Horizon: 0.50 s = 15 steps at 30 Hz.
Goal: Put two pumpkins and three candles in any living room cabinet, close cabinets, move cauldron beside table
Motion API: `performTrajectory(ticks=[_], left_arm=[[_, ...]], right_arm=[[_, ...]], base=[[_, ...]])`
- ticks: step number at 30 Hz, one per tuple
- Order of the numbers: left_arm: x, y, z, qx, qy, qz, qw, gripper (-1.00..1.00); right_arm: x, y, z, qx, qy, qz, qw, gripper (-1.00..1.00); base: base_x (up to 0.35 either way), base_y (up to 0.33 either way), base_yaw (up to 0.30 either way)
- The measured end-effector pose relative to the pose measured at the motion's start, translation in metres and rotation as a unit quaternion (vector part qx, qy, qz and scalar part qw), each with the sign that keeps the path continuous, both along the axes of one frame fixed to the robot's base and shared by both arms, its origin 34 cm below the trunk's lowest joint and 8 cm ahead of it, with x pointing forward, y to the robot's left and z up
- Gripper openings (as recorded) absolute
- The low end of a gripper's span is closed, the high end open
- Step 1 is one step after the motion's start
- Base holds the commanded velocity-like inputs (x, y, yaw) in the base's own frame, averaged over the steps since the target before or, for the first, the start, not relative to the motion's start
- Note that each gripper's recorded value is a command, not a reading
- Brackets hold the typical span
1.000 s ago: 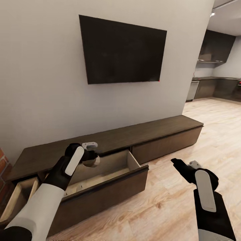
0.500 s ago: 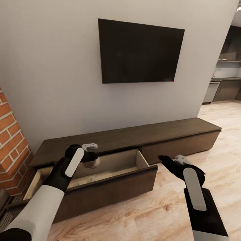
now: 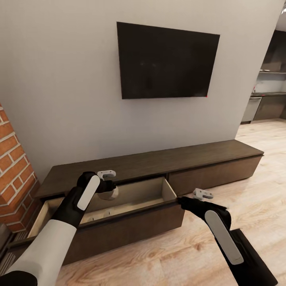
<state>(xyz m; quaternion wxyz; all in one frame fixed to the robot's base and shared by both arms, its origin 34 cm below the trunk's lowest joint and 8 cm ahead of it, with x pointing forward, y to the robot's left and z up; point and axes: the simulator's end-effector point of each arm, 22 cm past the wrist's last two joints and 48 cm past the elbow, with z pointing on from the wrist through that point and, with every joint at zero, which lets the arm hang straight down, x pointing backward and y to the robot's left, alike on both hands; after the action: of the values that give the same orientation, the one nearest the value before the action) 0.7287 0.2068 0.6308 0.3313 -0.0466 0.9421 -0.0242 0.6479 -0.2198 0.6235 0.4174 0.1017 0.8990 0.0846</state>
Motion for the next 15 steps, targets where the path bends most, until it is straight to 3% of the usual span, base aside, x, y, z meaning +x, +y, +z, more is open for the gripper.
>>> performTrajectory(ticks=[4, 15], left_arm=[[0.000, 0.000, 0.001, 0.000, -0.001, 0.000, 1.0000, -1.00], [0.000, 0.000, 0.001, 0.000, -0.001, 0.000, 1.0000, -1.00]], right_arm=[[-0.006, 0.012, -0.007, -0.026, 0.009, 0.012, 0.9995, 1.00], [-0.009, 0.017, -0.009, -0.039, 0.015, 0.021, 0.9989, 1.00]], base=[[0.017, 0.000, 0.000], [0.002, 0.000, 0.000]])
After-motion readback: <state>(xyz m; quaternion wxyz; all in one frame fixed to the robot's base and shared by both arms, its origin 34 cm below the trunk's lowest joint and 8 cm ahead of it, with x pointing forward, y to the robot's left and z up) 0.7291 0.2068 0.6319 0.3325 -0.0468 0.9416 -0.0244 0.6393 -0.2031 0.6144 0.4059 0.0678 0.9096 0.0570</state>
